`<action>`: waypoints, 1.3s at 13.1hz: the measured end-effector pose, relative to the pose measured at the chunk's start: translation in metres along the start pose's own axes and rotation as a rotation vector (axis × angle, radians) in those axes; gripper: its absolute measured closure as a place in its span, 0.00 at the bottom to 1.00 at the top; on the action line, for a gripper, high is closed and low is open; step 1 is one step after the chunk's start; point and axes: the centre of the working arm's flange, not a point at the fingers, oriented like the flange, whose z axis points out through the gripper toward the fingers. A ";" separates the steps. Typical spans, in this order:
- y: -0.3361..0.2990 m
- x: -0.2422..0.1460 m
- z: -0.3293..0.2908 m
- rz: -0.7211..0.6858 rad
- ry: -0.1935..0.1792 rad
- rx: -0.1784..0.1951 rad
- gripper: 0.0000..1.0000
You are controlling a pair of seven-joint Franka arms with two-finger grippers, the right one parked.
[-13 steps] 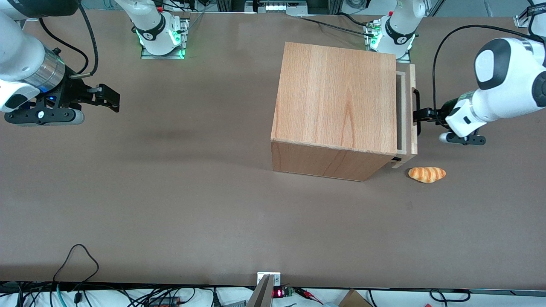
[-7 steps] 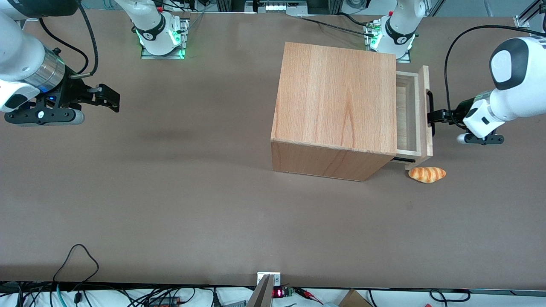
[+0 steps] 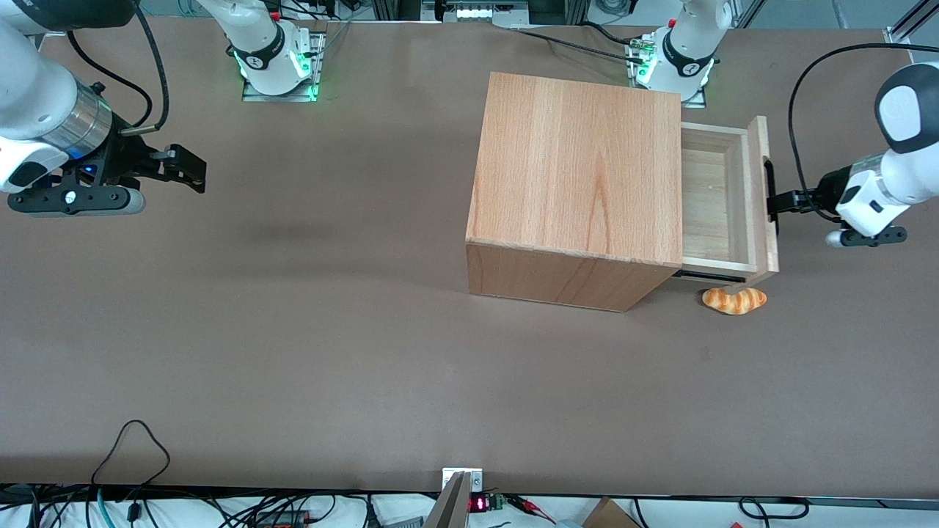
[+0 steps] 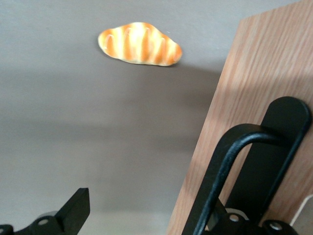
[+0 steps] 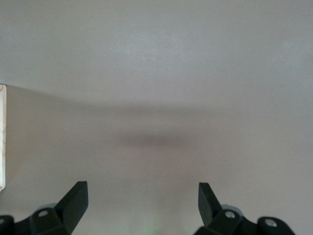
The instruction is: Open top drawer with left arm
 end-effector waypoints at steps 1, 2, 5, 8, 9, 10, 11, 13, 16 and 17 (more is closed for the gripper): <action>-0.008 0.000 -0.002 -0.013 0.004 -0.001 0.00; -0.015 0.001 -0.003 -0.024 0.008 -0.001 0.00; -0.029 0.002 -0.005 -0.040 0.012 -0.005 0.00; -0.034 0.003 -0.009 -0.045 0.019 -0.005 0.00; -0.034 0.004 -0.012 -0.044 0.022 -0.005 0.00; -0.033 0.005 -0.018 -0.041 0.026 -0.004 0.00; -0.032 0.006 -0.023 -0.039 0.031 -0.003 0.00; -0.031 0.008 -0.033 -0.020 0.042 -0.001 0.00; -0.031 0.009 -0.054 0.009 0.046 -0.002 0.00; -0.029 0.009 -0.062 0.014 0.045 -0.002 0.00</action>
